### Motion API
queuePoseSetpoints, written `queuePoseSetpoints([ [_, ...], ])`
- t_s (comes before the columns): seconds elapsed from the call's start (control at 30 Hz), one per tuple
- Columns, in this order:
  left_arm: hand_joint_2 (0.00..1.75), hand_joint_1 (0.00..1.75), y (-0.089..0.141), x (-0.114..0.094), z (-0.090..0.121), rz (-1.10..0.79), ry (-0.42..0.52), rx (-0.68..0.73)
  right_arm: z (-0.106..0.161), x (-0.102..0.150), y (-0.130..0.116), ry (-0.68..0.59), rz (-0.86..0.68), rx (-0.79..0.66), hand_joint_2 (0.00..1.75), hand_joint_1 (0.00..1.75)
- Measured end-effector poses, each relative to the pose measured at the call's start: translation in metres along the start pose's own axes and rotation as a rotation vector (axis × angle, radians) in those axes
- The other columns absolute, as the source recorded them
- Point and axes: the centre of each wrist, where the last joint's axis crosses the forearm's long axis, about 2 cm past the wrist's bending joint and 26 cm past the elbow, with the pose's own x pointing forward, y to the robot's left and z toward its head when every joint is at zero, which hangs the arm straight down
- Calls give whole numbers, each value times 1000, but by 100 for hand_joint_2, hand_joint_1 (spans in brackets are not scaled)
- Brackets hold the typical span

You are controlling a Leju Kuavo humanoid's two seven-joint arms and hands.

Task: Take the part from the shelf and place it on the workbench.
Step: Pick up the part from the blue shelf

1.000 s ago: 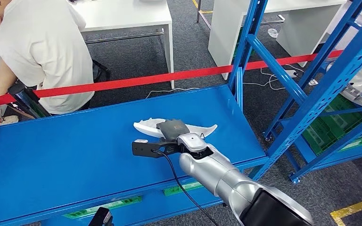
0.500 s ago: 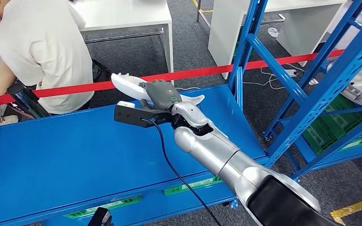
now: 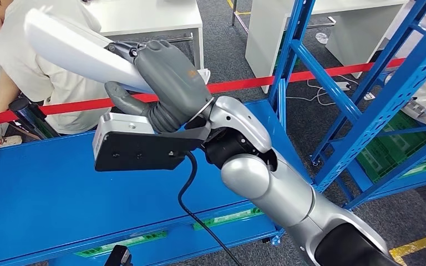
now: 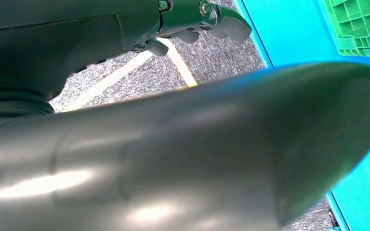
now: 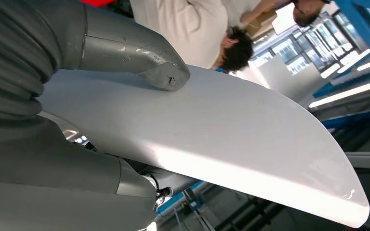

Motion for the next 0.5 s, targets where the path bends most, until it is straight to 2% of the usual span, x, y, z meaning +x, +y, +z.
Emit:
queuePoseSetpoints([
  [0.33, 0, 0, 0, 0, 0, 3, 6, 1, 4, 9, -6, -41, 19, -13, 175, 175],
  [0.5, 0, 0, 0, 0, 0, 28, 41, 14, 6, 12, 2, -63, 13, 28, 175, 175],
])
